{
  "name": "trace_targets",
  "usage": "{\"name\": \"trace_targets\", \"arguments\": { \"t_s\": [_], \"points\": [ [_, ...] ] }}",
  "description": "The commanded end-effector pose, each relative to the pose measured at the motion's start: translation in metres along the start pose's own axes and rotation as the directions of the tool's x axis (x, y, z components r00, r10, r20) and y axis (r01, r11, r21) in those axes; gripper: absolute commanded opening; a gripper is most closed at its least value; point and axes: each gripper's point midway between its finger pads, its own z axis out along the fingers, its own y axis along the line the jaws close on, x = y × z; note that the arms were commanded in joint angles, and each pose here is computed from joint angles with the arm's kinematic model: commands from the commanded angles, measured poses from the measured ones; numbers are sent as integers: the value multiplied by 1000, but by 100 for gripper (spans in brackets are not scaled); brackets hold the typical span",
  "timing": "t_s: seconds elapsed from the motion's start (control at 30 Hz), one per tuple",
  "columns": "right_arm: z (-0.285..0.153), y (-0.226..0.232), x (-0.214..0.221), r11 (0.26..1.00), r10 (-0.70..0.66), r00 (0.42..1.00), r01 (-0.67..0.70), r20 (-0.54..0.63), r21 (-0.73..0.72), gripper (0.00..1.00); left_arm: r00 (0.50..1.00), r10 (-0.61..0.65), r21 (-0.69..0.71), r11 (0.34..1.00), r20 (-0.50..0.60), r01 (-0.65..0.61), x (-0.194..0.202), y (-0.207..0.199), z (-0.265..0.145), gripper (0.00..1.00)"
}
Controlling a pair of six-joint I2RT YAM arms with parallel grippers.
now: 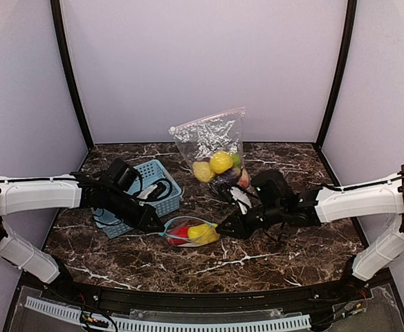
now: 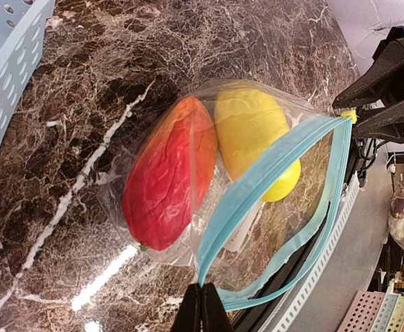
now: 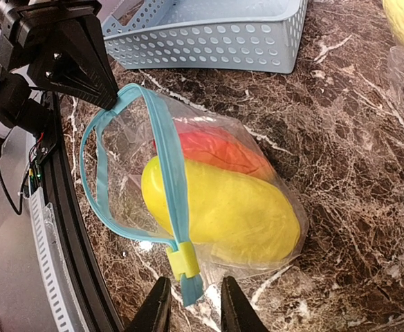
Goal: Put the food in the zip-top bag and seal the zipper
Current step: Pass from the left arm to the right
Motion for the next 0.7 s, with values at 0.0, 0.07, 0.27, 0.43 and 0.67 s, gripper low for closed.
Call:
{"name": "trace_targets", "arguments": {
  "t_s": [0.0, 0.07, 0.27, 0.43, 0.67],
  "points": [
    [1, -4, 6, 1000, -6, 1000, 6, 0, 5, 24, 1000, -1, -14, 1000, -5, 1, 0, 2, -5, 1],
    [1, -5, 6, 1000, -5, 1000, 5, -1, 6, 23, 1000, -2, -13, 1000, -8, 2, 0, 2, -4, 1],
    [0, -3, 0, 1000, -11, 1000, 11, 21, 2, 7, 1000, 0, -12, 1000, -11, 0, 1, 2, -4, 1],
    [0, 2, -2, 1000, -21, 999, 22, 30, -21, 0, 1000, 14, -15, 1000, -7, -15, 3, 2, -7, 1],
    [-2, 19, -4, 991, -69, 997, 71, 25, -112, 0, 966, 207, -62, 978, 158, -199, -17, -16, -48, 74]
  ]
}}
